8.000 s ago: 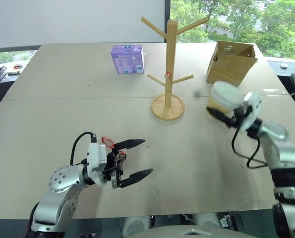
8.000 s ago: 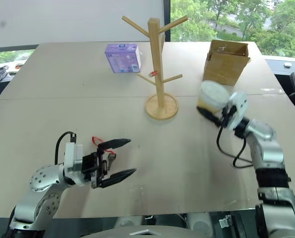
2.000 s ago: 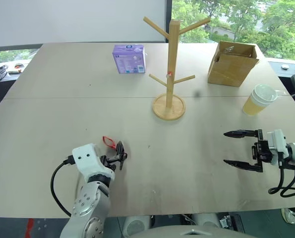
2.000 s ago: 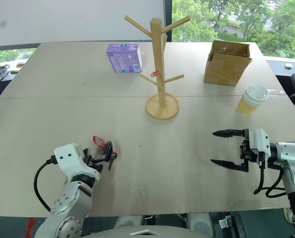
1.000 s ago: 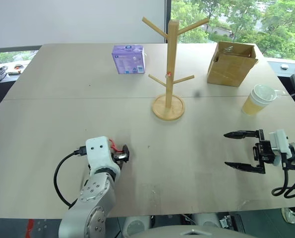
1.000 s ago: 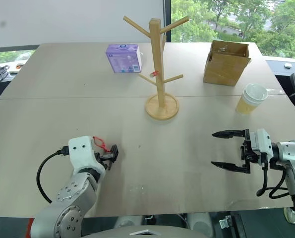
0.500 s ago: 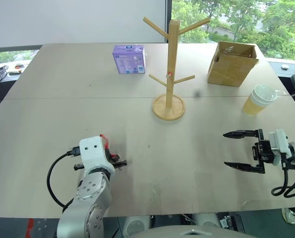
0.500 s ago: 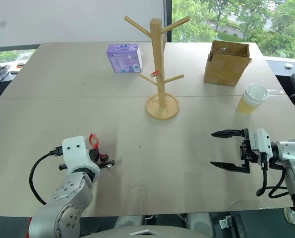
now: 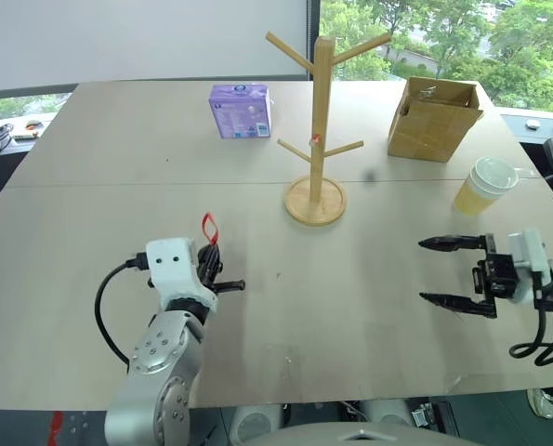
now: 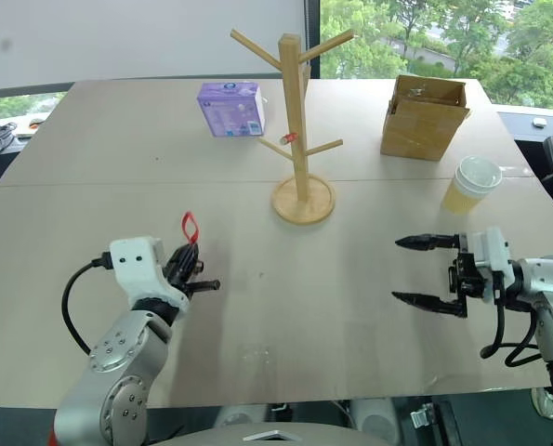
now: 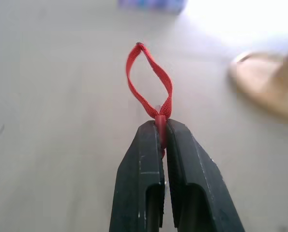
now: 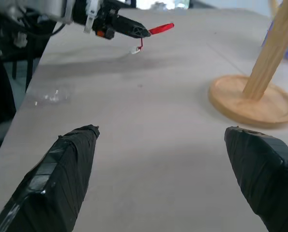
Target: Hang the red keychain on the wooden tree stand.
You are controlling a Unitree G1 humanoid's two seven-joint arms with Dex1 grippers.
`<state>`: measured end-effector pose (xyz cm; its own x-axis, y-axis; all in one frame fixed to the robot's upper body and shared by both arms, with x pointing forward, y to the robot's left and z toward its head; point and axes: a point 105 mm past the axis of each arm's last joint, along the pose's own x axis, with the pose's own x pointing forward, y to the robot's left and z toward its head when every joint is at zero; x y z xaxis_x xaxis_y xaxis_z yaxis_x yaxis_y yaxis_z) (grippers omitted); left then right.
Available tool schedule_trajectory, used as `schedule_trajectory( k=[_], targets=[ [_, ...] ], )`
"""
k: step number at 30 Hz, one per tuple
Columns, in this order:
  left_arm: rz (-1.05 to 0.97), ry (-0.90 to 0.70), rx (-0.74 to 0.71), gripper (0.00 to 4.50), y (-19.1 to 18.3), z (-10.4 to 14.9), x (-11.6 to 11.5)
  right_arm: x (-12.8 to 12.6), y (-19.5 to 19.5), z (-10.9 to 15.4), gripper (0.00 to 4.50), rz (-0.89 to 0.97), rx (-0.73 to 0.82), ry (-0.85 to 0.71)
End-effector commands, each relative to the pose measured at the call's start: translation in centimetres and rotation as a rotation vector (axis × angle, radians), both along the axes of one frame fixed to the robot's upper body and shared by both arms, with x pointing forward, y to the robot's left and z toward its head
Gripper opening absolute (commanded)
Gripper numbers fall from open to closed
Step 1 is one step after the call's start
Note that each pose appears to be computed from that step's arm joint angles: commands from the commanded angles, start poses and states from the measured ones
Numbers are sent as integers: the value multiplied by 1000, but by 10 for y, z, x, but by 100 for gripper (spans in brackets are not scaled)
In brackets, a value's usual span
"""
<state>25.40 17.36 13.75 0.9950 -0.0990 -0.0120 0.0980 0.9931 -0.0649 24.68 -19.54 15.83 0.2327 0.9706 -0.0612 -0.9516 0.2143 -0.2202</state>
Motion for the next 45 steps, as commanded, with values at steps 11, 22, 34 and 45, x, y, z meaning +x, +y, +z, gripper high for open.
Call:
schedule_trajectory(
  k=[11, 22, 34, 45],
  targets=[
    [-545, -543, 66, 3, -66, 80, 3, -2, 11, 99, 450, -76, 126, -79],
    [-540, -592, 111, 3, -90, 90, 33, 10, 9, 118, 450, -116, 119, -178],
    [-539, -539, 113, 3, -102, 78, 54, 10, 12, 118, 450, -123, 116, -211],
    [-467, -535, 128, 3, -106, 80, 73, 12, 12, 116, 450, -144, 127, -220]
  ],
)
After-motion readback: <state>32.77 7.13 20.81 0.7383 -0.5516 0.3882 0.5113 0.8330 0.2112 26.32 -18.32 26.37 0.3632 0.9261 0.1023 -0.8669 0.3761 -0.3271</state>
